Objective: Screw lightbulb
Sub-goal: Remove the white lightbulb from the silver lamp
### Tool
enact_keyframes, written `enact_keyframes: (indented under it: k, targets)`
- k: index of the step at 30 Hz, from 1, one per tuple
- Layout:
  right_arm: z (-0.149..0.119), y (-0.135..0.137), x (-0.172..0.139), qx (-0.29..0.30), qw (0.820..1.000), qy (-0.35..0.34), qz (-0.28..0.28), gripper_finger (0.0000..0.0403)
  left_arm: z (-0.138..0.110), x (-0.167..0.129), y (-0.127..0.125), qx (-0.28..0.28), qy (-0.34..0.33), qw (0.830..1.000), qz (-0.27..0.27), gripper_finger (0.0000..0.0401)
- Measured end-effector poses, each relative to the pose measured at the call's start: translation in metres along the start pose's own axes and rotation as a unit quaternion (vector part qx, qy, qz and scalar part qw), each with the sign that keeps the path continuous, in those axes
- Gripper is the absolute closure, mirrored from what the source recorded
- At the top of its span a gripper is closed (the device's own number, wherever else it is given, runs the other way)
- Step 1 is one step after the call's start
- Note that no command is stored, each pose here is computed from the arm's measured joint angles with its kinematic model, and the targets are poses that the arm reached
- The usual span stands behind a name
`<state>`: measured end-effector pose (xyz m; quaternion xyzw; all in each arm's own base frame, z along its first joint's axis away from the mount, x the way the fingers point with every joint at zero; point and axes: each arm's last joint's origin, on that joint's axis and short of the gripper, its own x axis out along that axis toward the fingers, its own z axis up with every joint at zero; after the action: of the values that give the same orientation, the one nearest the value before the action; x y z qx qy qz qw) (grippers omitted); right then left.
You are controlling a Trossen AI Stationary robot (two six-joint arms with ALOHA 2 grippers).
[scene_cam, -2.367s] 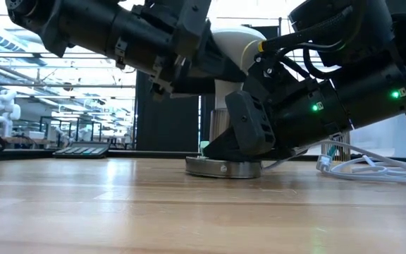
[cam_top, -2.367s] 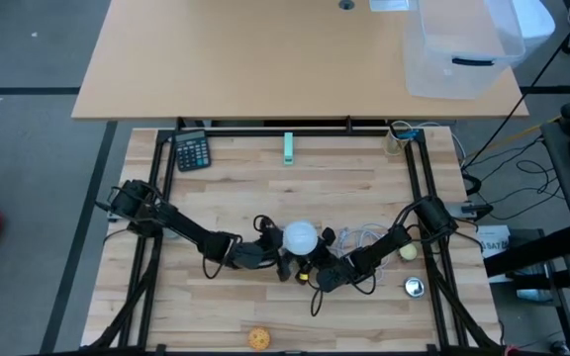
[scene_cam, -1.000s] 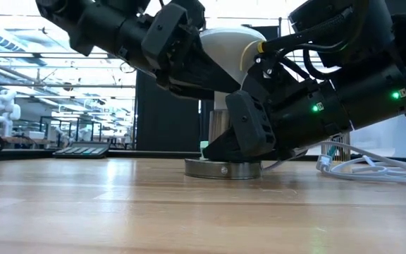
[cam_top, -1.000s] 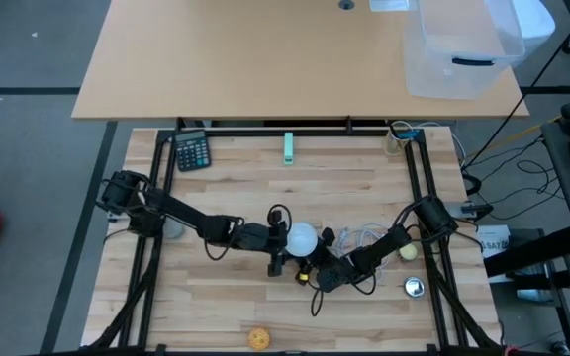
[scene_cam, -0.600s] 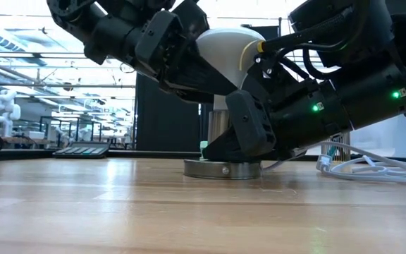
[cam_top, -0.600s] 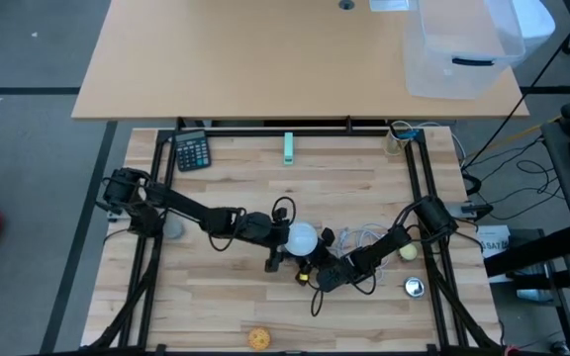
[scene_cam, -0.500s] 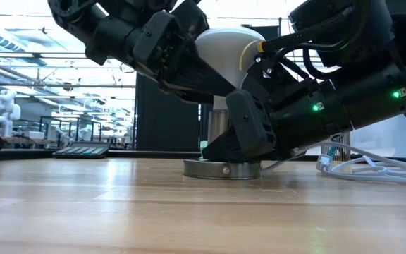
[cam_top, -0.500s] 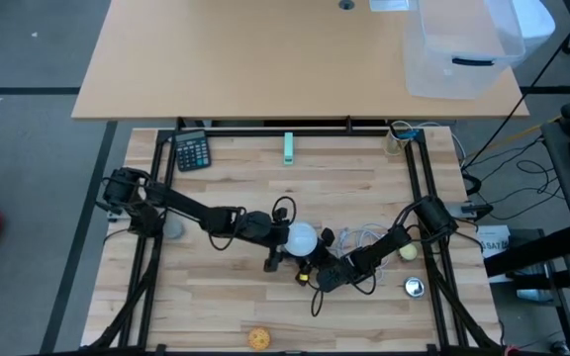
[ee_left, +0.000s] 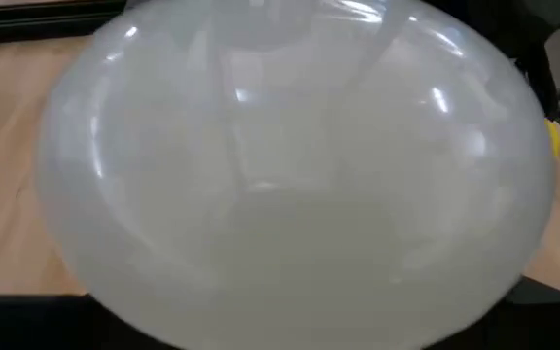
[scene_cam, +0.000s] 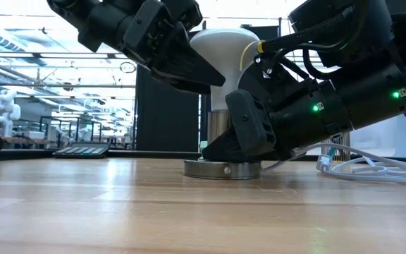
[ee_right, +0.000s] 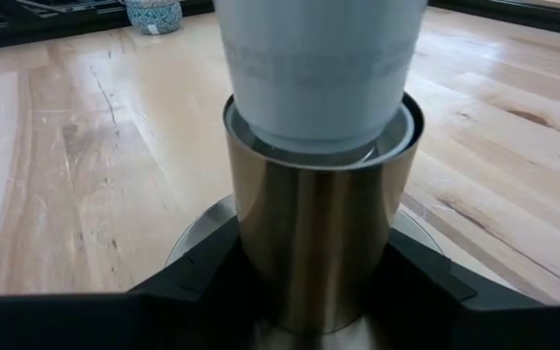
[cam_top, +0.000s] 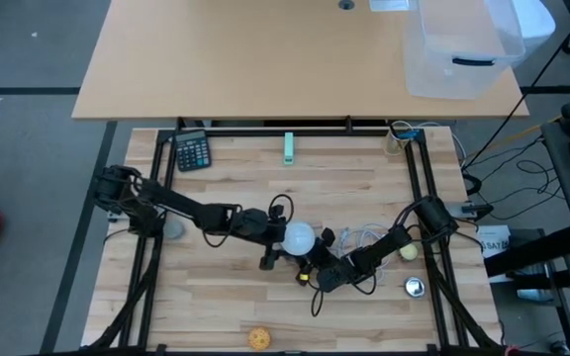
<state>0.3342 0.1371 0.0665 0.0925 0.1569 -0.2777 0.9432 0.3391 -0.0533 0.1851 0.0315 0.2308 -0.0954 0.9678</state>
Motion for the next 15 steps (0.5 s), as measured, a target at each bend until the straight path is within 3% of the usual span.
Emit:
enact_keyframes:
  k: [15]
  targets:
    - [-0.0001, -0.0001, 0.0000, 0.000, 1.000, 0.000, 0.000, 0.0220, 0.0012, -0.0032, 0.0005, 0.015, 0.005, 1.000, -0.007, 0.0129]
